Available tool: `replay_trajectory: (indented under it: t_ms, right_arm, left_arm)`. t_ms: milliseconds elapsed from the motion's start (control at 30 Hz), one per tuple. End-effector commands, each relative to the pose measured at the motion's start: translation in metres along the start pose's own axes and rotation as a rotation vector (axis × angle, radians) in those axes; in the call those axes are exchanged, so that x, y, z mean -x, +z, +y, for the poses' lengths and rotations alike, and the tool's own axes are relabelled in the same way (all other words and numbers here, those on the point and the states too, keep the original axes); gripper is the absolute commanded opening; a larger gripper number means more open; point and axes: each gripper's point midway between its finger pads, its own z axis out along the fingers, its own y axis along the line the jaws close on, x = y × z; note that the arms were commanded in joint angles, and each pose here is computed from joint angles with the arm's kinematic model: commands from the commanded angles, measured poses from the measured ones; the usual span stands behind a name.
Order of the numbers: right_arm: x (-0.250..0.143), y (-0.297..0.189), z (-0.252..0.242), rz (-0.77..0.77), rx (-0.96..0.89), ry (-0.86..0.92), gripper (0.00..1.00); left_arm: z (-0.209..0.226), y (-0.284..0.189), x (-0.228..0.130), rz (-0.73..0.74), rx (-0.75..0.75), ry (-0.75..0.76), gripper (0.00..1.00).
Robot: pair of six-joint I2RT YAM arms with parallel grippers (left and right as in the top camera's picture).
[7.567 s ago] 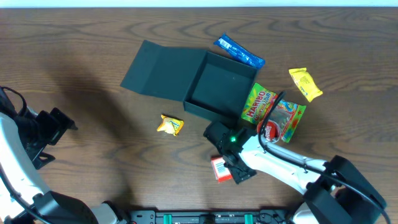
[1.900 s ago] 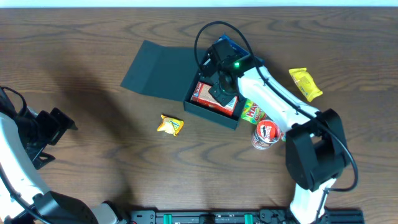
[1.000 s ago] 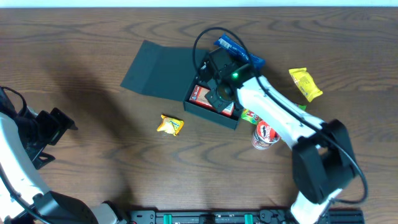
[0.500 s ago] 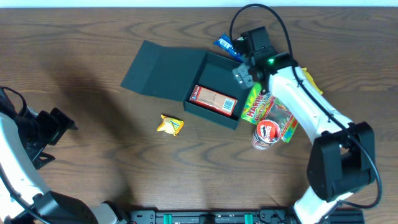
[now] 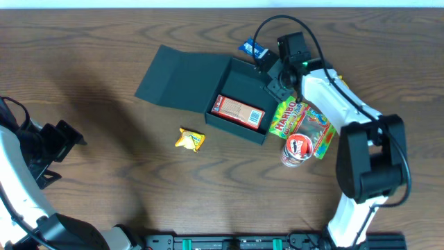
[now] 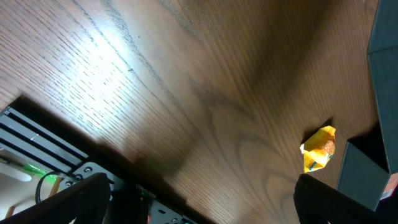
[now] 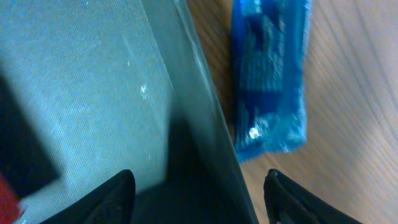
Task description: Pack container
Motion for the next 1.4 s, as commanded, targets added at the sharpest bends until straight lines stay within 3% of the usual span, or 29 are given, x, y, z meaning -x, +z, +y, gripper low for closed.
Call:
replay_trajectory:
  t_ms: [0, 133, 200, 367, 633, 967, 1167, 1367]
  right_arm:
    - [-0.002, 0.008, 0.004, 0.004, 0.019, -0.030, 0.62]
    - [-0.007, 0.007, 0.007, 0.025, 0.033, 0.015, 0.33]
    - [-0.008, 0.007, 0.008, 0.029, 0.035, 0.067, 0.29]
    - [-0.006, 0.007, 0.010, 0.031, 0.034, 0.226, 0.02]
    - [-0.002, 0.006, 0.024, 0.050, 0.047, 0.548, 0.01]
    - [0.003, -0.012, 0.077, 0.147, 0.112, 0.890, 0.02]
    - [-0.001, -0.053, 0.098, 0.194, 0.038, 1.039, 0.02]
    - [-0.032, -0.081, 0.107, 0.240, -0.089, 1.042, 0.02]
  left_arm:
    - [0.001, -0.004, 0.002, -0.014, 0.001, -0.001, 0.95]
    - [0.000, -0.004, 0.002, -0.013, 0.000, -0.001, 0.95]
    - [0.001, -0.004, 0.002, -0.014, 0.001, -0.001, 0.95]
    - [0.001, -0.004, 0.002, -0.013, 0.001, -0.001, 0.95]
    - [0.000, -0.004, 0.002, -0.013, 0.000, -0.001, 0.95]
    - [0.000, -0.004, 0.002, -0.013, 0.000, -0.001, 0.95]
    - [0.001, -0.004, 0.002, -0.013, 0.001, -0.001, 0.95]
    - [0.000, -0.004, 0.002, -0.013, 0.000, -0.001, 0.95]
